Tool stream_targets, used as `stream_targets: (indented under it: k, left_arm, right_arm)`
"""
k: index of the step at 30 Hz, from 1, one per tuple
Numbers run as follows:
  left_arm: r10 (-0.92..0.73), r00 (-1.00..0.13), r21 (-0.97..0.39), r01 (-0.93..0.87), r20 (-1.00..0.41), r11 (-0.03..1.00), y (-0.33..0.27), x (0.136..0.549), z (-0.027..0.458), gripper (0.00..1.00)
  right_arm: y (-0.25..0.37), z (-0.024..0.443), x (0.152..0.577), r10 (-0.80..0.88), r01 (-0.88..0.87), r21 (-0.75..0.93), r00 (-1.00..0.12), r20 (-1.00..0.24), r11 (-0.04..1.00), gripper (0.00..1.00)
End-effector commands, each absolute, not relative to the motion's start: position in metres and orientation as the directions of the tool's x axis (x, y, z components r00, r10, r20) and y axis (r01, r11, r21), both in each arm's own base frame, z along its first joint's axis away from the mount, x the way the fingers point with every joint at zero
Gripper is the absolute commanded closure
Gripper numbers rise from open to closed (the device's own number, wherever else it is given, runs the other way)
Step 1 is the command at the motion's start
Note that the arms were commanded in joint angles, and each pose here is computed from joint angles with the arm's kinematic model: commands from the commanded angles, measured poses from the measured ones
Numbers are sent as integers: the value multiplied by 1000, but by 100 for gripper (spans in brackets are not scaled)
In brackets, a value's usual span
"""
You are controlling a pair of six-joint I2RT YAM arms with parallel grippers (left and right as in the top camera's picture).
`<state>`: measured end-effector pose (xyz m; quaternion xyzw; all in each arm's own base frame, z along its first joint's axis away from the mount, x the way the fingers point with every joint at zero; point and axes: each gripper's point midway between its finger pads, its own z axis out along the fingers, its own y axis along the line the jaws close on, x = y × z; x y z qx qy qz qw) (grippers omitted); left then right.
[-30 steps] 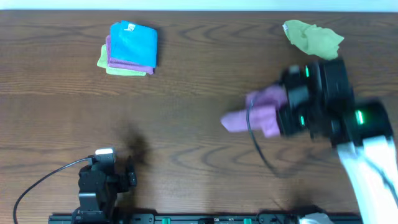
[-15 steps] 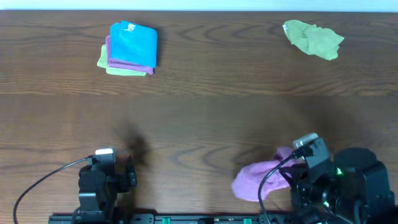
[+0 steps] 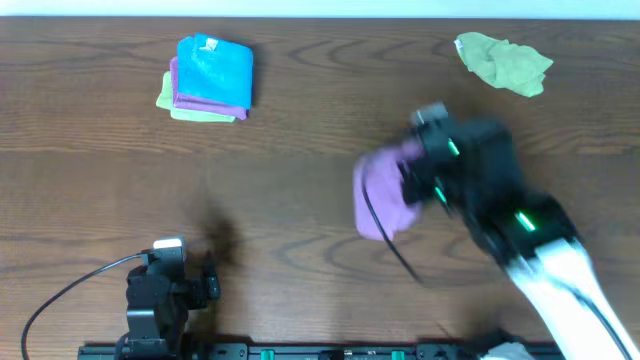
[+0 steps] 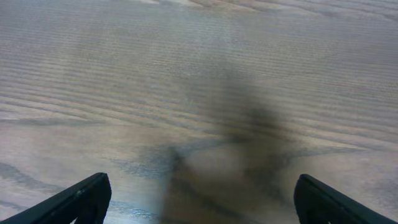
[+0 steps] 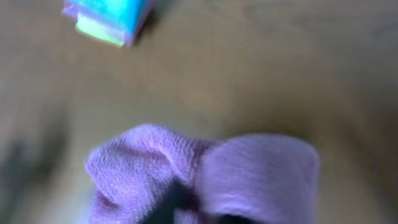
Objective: Fold the cloth
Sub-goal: 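Lift the purple cloth and carry it to the table center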
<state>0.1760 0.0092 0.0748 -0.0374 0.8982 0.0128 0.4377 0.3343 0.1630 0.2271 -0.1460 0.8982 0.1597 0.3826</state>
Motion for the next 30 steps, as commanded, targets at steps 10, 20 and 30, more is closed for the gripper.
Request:
stream_targets:
  k: [10, 20, 30]
  left_arm:
    - [-41, -636, 17, -85, -771, 996, 13, 172, 67, 5]
    - [-146, -585, -104, -106, -798, 989, 4, 181, 77, 5]
    - [-160, -636, -249, 52, -755, 967, -34, 181, 124, 5]
  right_arm:
    - [173, 168, 388, -97, -244, 162, -786, -610, 956, 1]
    - [132, 156, 357, -28, -80, 85, -869, -495, 993, 1]
    - [100, 138, 357, 123, 31, 226, -905, -407, 974, 1]
